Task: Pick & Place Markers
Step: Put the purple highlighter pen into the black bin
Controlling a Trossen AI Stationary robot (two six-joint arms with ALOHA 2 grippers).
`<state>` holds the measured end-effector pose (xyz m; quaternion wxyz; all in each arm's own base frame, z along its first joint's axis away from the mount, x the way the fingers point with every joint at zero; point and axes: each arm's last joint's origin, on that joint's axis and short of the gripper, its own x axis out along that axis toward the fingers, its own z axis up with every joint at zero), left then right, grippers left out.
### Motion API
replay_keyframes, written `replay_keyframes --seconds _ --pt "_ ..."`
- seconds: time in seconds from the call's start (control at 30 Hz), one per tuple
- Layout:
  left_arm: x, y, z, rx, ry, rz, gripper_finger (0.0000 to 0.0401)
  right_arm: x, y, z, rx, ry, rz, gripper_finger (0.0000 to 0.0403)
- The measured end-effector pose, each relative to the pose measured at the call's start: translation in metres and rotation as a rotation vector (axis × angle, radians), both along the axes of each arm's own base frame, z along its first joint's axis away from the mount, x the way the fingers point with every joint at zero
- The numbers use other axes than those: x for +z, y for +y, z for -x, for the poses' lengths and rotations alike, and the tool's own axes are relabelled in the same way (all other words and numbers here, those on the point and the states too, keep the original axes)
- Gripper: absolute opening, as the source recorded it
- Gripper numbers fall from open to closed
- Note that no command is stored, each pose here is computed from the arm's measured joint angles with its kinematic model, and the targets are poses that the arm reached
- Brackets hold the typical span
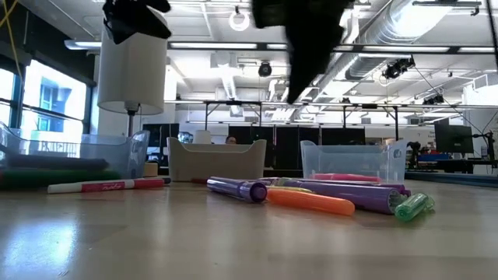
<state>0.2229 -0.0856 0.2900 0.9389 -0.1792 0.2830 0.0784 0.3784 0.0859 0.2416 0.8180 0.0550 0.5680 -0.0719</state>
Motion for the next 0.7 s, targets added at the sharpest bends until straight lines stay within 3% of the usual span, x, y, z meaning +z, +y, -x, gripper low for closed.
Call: replay_keyframes --seconds 0.2,0.4,0.57,0.7 --pt "-0.012 -0.006 -0.02 0.064 0.029 -0.002 0.0193 -0.007 0.007 0.078 -0.172 -0.162 -0.128 0.0001" --pt "-0.017 -0.022 -0.055 -0.015 0.173 -0.083 0.0193 -0.014 0.002 0.151 -0.305 -0.243 -0.226 0.0001" --pt "-0.023 -0.036 -0.089 -0.005 0.28 -0.122 0.0193 -0.019 -0.005 0.192 -0.339 -0.329 -0.276 0.0001" --pt "-0.029 -0.041 -0.115 -0.097 0.359 -0.195 0.0193 -0.022 -0.01 0.212 -0.328 -0.381 -0.296 0.0"
